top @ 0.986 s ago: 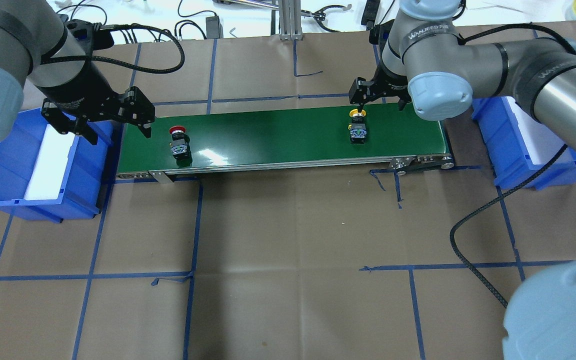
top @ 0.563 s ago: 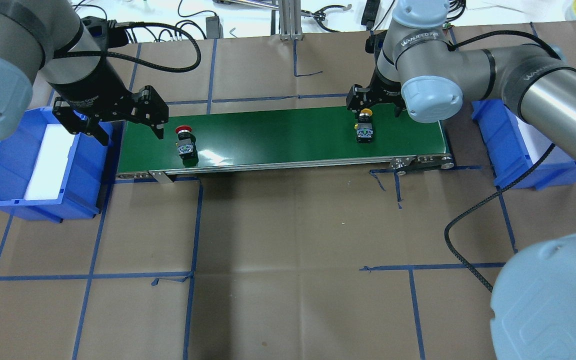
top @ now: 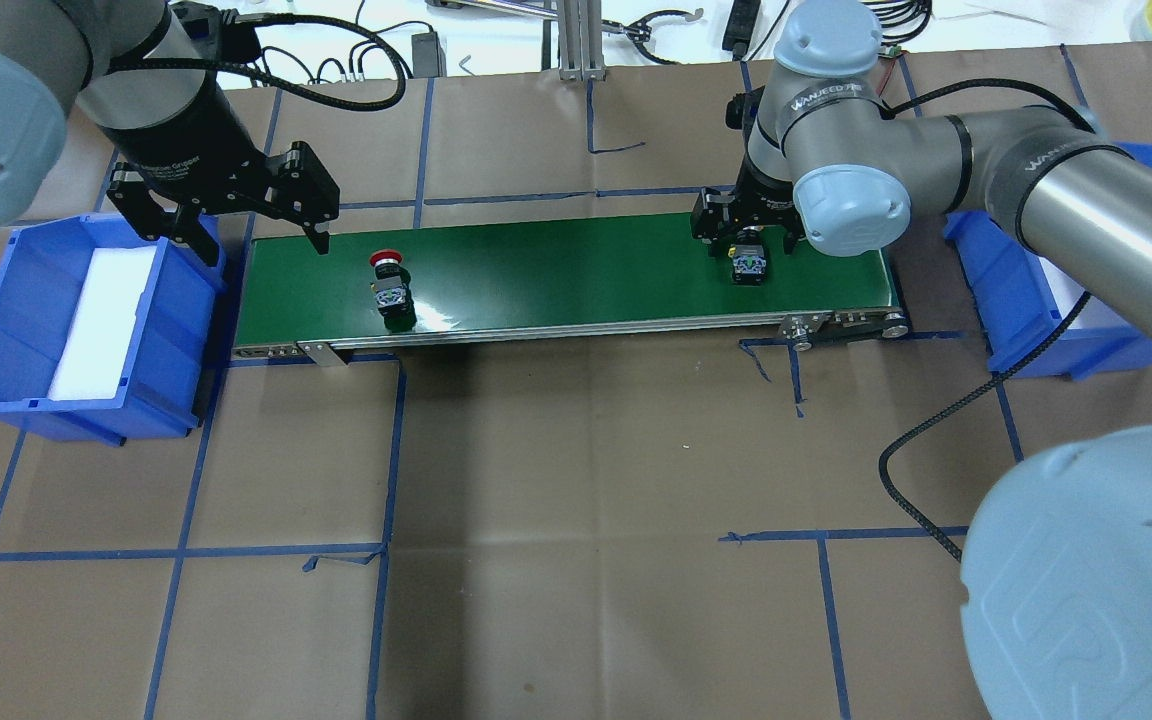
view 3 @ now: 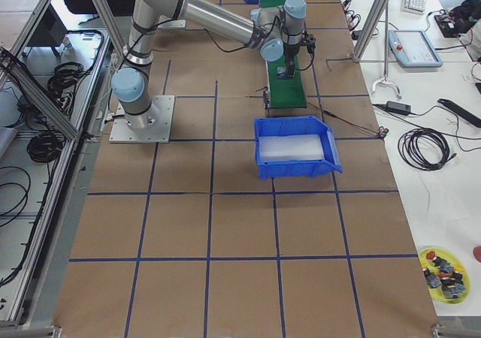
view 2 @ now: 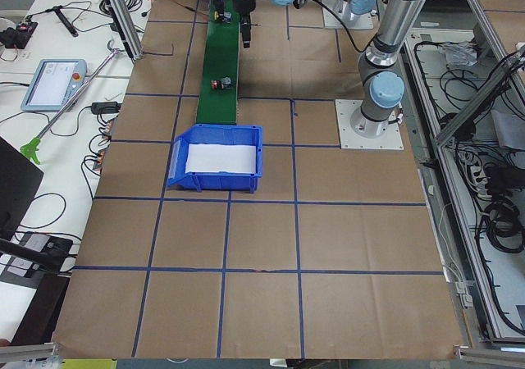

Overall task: Transport two buttons from left to right
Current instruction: 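Release the red button on the belt while the right gripper grasps the yellow button, then lift the yellow button and carry it to the far blue bin with the right gripper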

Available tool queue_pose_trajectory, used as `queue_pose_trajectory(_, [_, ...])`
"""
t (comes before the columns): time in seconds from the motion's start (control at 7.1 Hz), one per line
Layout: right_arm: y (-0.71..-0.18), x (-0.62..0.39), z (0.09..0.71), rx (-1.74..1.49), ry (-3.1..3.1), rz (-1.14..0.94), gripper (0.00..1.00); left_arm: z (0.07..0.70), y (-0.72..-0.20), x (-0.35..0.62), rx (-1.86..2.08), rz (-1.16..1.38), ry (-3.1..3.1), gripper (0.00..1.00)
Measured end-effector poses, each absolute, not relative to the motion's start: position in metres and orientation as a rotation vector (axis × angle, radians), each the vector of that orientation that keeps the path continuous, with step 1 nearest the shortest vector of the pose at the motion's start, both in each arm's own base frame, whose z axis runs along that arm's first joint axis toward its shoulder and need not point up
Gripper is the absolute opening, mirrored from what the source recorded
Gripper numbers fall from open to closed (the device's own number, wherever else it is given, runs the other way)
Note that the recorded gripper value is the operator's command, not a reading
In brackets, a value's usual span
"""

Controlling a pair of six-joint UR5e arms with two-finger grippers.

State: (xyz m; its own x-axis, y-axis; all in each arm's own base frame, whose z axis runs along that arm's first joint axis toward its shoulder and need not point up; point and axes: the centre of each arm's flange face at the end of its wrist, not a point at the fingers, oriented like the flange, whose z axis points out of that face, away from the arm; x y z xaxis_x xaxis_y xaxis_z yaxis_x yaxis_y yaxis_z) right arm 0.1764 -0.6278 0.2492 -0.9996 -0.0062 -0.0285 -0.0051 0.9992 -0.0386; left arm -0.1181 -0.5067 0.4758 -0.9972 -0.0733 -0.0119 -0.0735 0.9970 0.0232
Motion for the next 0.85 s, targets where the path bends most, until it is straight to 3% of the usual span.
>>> queue_pose_trajectory(0.28, [-0.629, 0.174, 0.251, -0.016, 3.123, -0.053, 0.02, 0.479, -0.505, -0.118, -0.060, 0.016, 3.129, 1.00])
queue_pose_trajectory(0.85, [-0.626, 0.146, 0.295, -0.005, 3.231, -0.129, 0.02, 0.481, -0.504, -0.119, -0.004, 0.010, 3.133, 1.00])
